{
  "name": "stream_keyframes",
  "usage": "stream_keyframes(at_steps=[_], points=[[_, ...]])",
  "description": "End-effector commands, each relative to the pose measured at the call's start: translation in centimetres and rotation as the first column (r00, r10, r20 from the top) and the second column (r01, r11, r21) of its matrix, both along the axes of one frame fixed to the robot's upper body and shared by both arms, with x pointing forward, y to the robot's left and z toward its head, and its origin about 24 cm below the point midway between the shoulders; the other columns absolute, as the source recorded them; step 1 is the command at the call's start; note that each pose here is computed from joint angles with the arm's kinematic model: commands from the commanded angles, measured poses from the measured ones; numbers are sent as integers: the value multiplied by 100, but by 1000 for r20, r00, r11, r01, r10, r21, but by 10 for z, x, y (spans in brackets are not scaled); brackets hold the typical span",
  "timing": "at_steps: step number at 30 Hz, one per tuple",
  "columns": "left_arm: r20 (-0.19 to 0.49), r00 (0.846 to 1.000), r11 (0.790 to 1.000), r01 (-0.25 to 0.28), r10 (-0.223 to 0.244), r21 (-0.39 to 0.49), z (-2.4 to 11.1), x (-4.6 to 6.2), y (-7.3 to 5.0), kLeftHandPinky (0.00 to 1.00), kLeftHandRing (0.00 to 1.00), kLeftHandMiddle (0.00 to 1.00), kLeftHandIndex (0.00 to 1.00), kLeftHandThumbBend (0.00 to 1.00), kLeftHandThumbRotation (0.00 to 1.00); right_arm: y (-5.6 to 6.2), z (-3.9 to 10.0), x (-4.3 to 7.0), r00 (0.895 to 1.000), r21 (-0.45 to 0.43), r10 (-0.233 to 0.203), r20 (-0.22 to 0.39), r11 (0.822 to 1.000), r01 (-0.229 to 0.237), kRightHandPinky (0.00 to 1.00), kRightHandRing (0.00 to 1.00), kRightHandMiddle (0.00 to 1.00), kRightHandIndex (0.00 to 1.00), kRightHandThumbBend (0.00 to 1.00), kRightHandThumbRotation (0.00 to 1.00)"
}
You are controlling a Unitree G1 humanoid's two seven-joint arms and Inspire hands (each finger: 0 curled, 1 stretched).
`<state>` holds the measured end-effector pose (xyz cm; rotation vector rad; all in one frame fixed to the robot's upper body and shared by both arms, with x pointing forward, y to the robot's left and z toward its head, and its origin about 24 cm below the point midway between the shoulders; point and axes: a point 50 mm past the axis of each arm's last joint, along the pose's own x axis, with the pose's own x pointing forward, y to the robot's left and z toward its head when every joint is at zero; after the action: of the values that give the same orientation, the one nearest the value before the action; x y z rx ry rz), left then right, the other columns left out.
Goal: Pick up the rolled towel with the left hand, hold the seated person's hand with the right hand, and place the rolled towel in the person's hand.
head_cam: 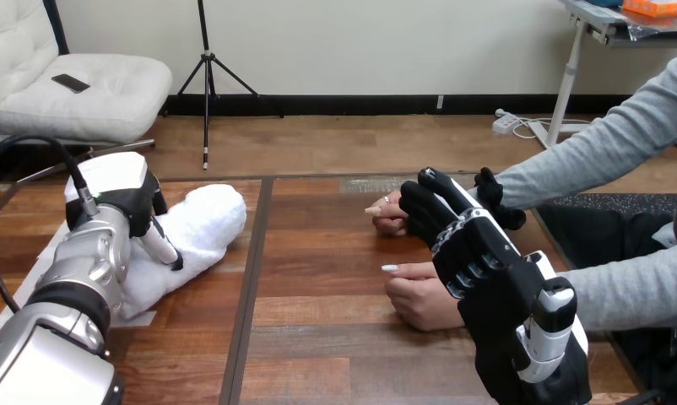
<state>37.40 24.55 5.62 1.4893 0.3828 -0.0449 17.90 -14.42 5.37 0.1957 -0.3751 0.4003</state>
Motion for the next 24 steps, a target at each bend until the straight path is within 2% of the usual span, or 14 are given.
stream_keyframes(at_steps=[1, 12, 16, 22, 24], points=[[96, 995, 999, 32, -31, -10, 25, 14, -9, 28, 38, 48, 50, 68, 0, 0, 18, 7, 995, 18, -20, 102, 1000, 18, 96, 93, 90, 91, 100, 100], [95, 995, 1000, 28, -26, -14, 26, 14, -10, 28, 37, 46, 49, 70, 0, 0, 18, 7, 995, 23, -20, 102, 1000, 17, 96, 93, 90, 91, 100, 100], [70, 997, 1000, 17, -17, -4, 25, 14, -9, 29, 38, 47, 50, 71, 0, 0, 18, 7, 995, 25, -19, 101, 1000, 17, 97, 94, 90, 91, 100, 100], [31, 999, 999, 11, -12, 43, 26, 16, -11, 32, 42, 52, 55, 73, 2, 0, 18, 7, 995, 26, -15, 99, 1000, 13, 99, 95, 91, 91, 100, 100], [20, 1000, 998, 11, -12, 56, 26, 16, -11, 35, 46, 56, 57, 74, 6, 0, 18, 7, 995, 25, -17, 100, 1000, 14, 99, 95, 91, 92, 100, 100]])
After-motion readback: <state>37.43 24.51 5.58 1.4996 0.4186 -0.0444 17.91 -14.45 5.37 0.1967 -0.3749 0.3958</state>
